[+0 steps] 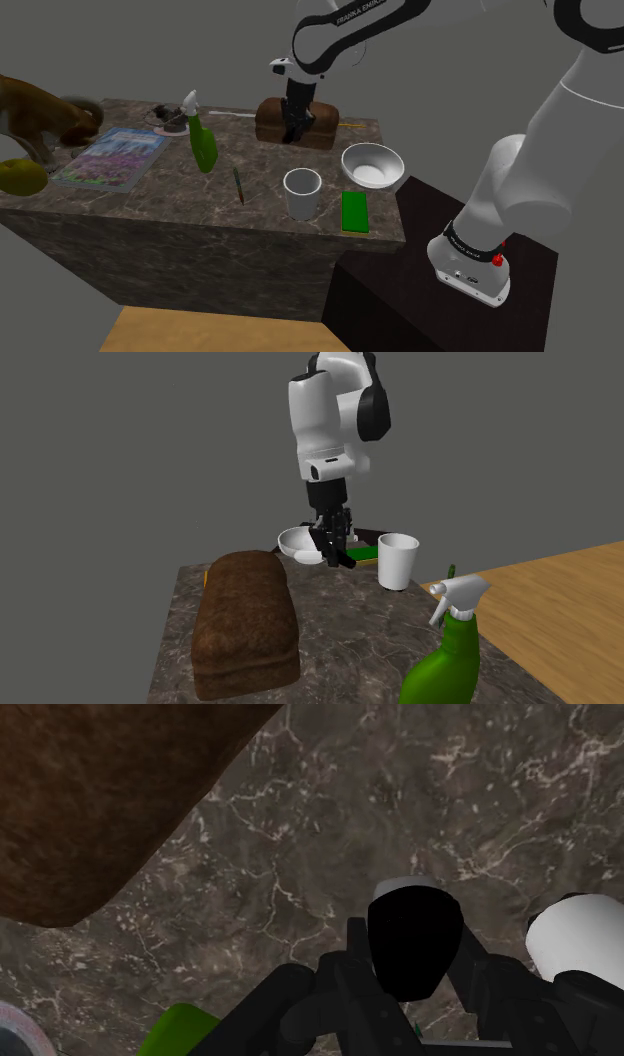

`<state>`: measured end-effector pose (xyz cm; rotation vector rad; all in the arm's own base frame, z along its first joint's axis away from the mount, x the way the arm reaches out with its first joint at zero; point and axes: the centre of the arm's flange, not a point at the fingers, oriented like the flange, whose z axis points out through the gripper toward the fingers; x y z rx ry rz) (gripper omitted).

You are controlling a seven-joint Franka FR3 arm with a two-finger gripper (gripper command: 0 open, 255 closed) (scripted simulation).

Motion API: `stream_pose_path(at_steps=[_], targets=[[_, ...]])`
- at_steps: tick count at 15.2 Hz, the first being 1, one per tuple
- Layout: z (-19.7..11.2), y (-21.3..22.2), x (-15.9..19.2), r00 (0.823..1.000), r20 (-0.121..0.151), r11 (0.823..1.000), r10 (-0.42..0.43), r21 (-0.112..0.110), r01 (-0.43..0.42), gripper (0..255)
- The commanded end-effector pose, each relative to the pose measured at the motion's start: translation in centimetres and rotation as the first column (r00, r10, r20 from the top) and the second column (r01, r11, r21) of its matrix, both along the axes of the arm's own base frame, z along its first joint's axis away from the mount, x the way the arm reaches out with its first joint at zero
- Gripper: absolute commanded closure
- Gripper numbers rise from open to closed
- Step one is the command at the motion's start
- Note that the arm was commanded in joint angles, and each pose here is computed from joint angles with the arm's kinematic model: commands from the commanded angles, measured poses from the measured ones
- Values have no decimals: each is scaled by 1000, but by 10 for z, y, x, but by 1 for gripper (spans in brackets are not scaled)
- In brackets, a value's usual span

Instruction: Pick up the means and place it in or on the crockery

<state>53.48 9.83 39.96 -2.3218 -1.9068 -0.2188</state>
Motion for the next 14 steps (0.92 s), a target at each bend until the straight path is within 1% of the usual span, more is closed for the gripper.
stream_pose_path(at_steps=[1,4,14], targets=[[11,-1,-1,1000,0,1000,0,0,0,255],[24,-1,-1,1000,0,1000,0,0,0,255],[28,-72,-112,1000,0,1000,0,0,0,255]])
